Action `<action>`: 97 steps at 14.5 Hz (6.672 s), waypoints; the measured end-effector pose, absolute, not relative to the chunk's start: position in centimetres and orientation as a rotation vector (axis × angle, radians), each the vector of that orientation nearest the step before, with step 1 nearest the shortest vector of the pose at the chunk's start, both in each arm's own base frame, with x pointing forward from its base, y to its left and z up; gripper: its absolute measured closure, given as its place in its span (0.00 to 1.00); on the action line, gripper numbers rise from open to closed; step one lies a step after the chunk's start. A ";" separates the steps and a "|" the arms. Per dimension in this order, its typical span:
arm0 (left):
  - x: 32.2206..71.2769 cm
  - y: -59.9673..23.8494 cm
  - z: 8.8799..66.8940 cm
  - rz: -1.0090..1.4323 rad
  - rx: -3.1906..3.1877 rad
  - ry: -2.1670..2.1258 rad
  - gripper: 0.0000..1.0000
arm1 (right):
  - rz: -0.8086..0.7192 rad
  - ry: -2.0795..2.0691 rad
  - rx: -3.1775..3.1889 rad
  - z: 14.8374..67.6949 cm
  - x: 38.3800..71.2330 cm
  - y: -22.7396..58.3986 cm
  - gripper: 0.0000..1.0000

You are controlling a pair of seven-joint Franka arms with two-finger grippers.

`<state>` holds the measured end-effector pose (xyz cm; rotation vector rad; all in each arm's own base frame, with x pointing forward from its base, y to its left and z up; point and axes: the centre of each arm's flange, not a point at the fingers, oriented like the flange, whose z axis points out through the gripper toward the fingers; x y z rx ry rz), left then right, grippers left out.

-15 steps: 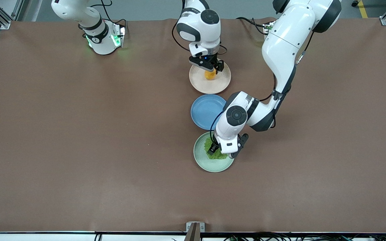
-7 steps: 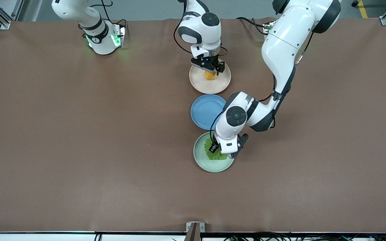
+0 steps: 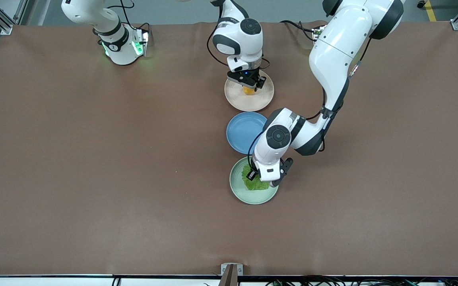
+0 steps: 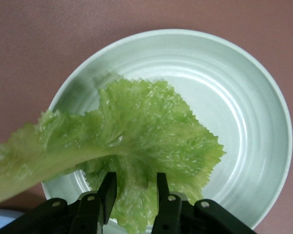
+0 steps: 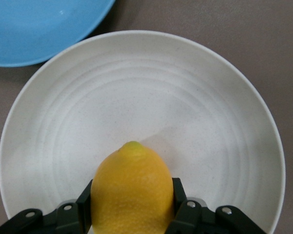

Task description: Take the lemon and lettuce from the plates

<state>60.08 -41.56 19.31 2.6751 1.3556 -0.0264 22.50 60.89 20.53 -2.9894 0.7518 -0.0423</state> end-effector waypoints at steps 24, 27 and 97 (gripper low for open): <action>63.6 -26.6 38.8 -0.011 2.778 1.343 0.94 | 0.091 -0.068 -3.154 28.6 54.3 3.5 0.37; 61.3 -21.6 37.2 -0.076 2.881 1.257 0.94 | 0.042 -0.092 -3.156 23.7 52.9 2.5 0.37; 54.0 -1.0 64.1 0.017 3.146 -0.040 0.00 | 0.140 -0.025 -3.141 58.9 54.3 -1.8 0.00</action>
